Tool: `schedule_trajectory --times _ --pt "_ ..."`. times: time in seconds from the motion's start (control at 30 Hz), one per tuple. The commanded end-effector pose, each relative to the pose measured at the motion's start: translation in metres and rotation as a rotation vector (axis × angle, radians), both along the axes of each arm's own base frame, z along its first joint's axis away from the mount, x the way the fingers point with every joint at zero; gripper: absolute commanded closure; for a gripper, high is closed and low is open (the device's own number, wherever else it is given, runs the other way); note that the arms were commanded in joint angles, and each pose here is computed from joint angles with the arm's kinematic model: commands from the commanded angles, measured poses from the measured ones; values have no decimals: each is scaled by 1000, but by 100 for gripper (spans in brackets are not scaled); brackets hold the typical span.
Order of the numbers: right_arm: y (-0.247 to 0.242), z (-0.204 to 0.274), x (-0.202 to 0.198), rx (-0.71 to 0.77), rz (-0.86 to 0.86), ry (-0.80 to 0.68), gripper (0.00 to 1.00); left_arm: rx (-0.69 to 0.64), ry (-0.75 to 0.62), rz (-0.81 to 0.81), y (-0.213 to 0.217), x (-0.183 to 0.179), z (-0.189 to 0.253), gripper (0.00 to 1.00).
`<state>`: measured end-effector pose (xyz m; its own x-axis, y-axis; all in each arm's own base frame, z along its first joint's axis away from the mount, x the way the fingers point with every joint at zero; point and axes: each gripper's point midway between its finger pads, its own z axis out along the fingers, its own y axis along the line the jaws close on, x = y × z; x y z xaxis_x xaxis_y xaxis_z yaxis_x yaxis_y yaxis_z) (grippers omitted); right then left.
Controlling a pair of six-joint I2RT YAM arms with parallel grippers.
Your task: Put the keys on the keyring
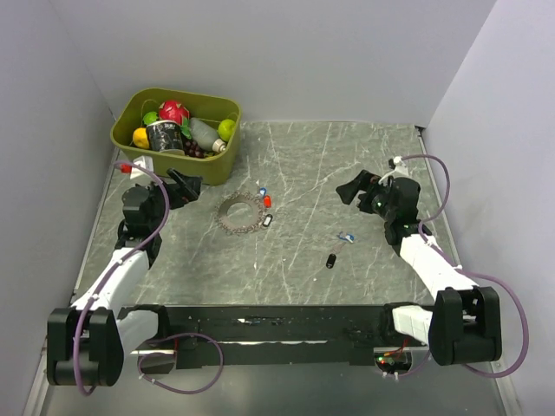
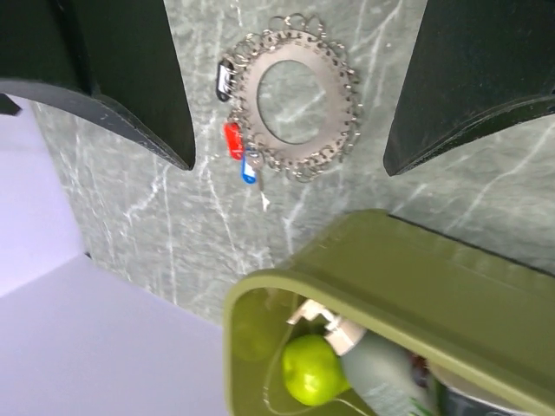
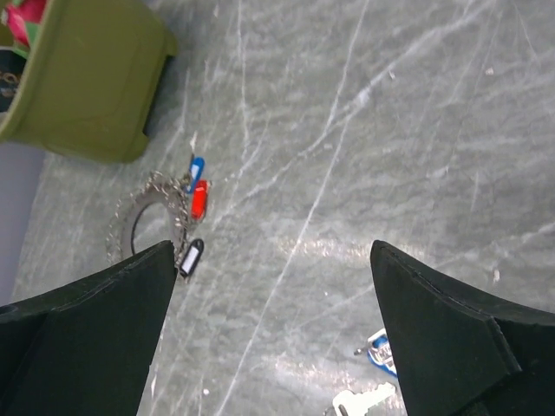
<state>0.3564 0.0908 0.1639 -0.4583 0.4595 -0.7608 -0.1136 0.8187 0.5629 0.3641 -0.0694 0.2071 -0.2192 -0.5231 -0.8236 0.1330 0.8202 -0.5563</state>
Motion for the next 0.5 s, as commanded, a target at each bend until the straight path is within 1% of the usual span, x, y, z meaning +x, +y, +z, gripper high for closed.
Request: schedule_trajectory --times 0.0,0.03,0.07,0.1,0.13,0.17,0.2,0.23,0.27,0.3,0.33,0.37,0.4,0.47 --pt "0 7 2 -40 2 25 0 -7 -14 -100 -30 8 22 4" --pt "-3 5 3 -51 -20 31 0 42 51 -149 -52 12 12 4" --pt "-5 3 2 -52 -33 37 0 84 94 -120 -56 17 3 4" --pt "-8 0 0 -56 -46 50 0 118 128 -129 -67 20 -3 4" --pt "-9 -2 -1 -59 -54 58 0 169 152 -151 -81 33 -6 4" --pt "-13 -3 0 -63 -78 67 0 217 231 -198 -103 24 -24 4" --pt "-14 -7 -2 -66 -83 87 0 255 265 -203 -111 27 -31 4" --pt "-14 -9 -3 -66 -86 98 0 297 304 -232 -132 32 -40 4" --pt "-15 -10 -3 -71 -90 104 0 333 359 -237 -138 30 -53 4" --pt "-15 -11 -3 -73 -92 112 0 359 383 -229 -142 34 -62 4" --pt "-16 -13 -5 -78 -97 123 0 385 411 -254 -157 38 -76 4" --pt "-19 -14 -5 -87 -106 125 0 405 453 -261 -161 35 -87 4" --pt "-20 -15 -7 -91 -111 129 0 418 486 -249 -165 41 -99 4" --pt "-21 -15 -8 -103 -111 124 0 445 529 -254 -171 38 -114 4"
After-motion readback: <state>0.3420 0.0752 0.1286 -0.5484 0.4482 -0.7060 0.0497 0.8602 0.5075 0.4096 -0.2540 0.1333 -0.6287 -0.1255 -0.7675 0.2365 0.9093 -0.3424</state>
